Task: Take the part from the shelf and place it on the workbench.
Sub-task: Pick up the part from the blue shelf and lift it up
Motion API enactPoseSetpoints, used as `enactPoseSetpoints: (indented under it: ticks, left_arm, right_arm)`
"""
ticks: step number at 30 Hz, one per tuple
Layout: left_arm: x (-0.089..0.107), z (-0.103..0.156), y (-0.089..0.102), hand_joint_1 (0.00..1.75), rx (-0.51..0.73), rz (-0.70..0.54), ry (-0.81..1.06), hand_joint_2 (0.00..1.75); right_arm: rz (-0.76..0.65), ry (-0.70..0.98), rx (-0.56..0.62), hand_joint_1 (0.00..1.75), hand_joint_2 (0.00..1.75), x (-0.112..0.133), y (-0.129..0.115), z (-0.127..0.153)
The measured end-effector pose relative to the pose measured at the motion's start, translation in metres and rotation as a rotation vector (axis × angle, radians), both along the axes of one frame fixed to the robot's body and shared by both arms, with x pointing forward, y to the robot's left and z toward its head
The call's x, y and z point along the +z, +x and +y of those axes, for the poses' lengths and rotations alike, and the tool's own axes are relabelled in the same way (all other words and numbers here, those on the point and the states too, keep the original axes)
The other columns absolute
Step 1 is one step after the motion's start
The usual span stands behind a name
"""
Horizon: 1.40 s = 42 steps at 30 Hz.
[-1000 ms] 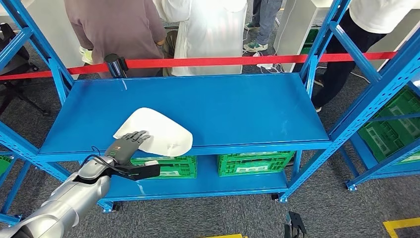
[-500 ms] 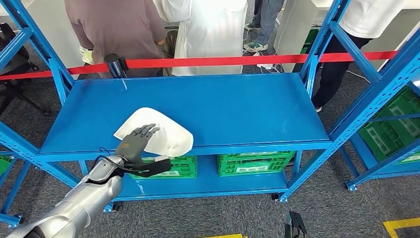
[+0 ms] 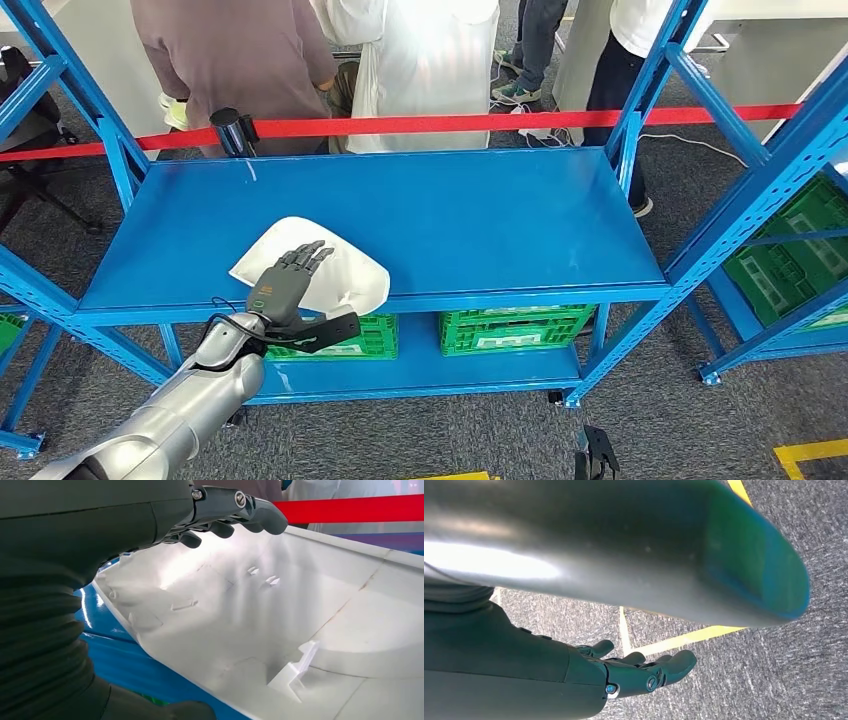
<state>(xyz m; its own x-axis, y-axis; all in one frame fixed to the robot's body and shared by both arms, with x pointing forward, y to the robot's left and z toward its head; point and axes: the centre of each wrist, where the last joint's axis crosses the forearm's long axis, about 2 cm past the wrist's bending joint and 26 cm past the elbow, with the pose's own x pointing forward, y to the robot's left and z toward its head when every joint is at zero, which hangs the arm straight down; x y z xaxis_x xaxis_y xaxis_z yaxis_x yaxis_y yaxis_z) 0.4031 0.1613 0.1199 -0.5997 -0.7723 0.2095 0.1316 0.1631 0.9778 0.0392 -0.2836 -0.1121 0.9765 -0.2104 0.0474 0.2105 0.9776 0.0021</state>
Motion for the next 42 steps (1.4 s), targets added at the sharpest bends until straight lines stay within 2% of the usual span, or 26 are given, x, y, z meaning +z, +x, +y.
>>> enactPoseSetpoints:
  ticks: [29,37,39,40,42]
  left_arm:
    - [-0.0044,-0.0012,-0.0039,0.00,0.013,-0.003,-0.017,1.75]
    - [-0.0044,-0.0016,-0.0040,0.09,0.012,-0.003,-0.017,1.75]
    - [-0.0043,-0.0020,-0.0041,0.17,0.010,-0.004,-0.016,1.75]
    - [-0.0043,-0.0024,-0.0042,0.36,0.009,-0.004,-0.015,1.75]
    - [-0.0042,-0.0033,-0.0044,1.08,0.007,-0.004,-0.014,1.75]
  right_arm:
    - [-0.002,0.001,0.000,0.00,0.00,0.0000,0.0000,-0.0001]
    - [-0.001,0.001,-0.001,0.00,0.00,0.0000,0.0000,-0.0001]
    - [-0.001,0.001,-0.002,0.00,0.00,0.0000,0.0000,-0.0001]
    - [-0.001,0.001,-0.002,0.00,0.00,0.0000,0.0000,-0.0001]
    - [-0.001,0.001,-0.003,0.00,0.00,0.0000,0.0001,-0.0002]
